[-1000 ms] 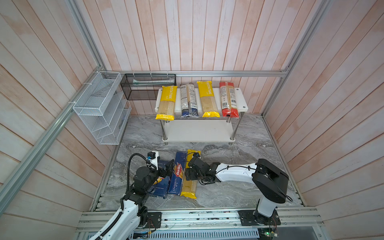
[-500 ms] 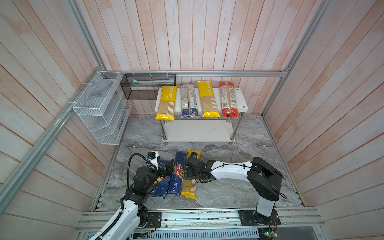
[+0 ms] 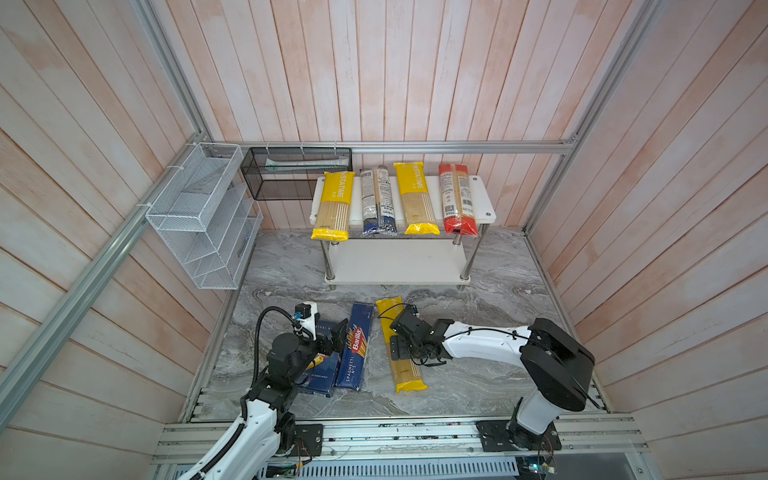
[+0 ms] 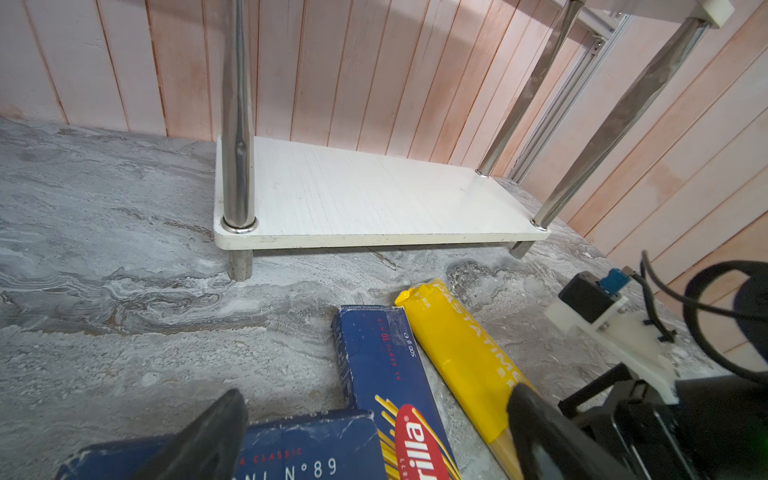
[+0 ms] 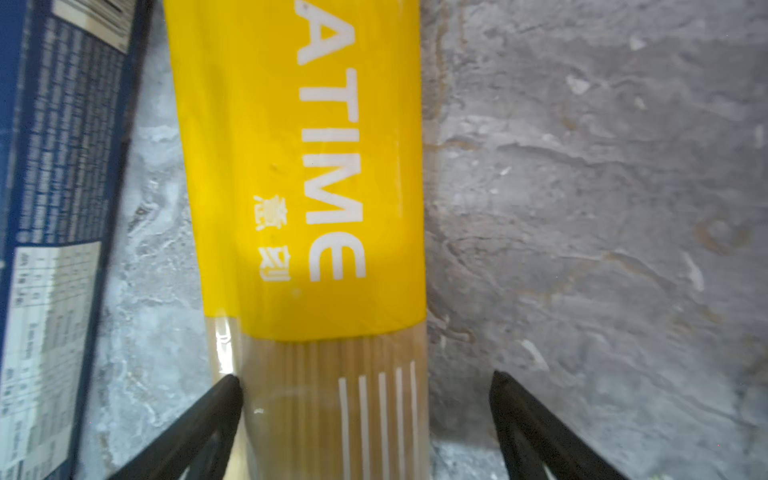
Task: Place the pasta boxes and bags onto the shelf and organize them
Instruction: 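Close the right gripper on the yellow bag's end and lift it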
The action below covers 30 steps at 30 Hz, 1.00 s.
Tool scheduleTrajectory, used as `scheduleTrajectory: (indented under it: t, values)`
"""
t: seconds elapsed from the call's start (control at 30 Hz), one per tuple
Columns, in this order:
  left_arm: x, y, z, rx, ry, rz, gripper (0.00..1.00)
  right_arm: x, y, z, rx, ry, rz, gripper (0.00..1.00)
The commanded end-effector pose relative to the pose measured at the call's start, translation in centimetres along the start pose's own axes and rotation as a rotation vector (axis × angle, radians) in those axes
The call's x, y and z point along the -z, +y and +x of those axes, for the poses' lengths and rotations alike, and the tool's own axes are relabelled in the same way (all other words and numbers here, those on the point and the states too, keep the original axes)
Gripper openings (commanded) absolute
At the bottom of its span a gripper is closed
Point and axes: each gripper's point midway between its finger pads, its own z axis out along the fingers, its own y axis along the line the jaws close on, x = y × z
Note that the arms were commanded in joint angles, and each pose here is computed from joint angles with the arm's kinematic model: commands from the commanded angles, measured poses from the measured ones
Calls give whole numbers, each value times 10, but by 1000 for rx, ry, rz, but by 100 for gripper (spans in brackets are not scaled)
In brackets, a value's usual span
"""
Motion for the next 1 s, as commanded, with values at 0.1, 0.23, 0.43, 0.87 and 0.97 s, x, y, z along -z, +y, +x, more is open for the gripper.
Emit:
scheduleTrajectory:
  t: [0.1, 0.23, 0.43, 0.87, 0.97]
  values:
    - [0, -3, -14, -3, -37, 3, 100, 19, 13, 0, 135, -55, -57, 95]
    - [0, -3, -14, -3, -35, 2, 100, 19, 19, -4, 170, -63, -56, 98]
    - [0, -3, -15, -2, -37, 3, 100, 1, 7, 1, 209, -11, 53, 98]
    - [0, -3, -13, -2, -32, 2, 100, -21, 11, 13, 224, 26, 13, 97]
    - [0, -3, -13, -3, -33, 3, 100, -27, 8, 17, 218, 38, 12, 96]
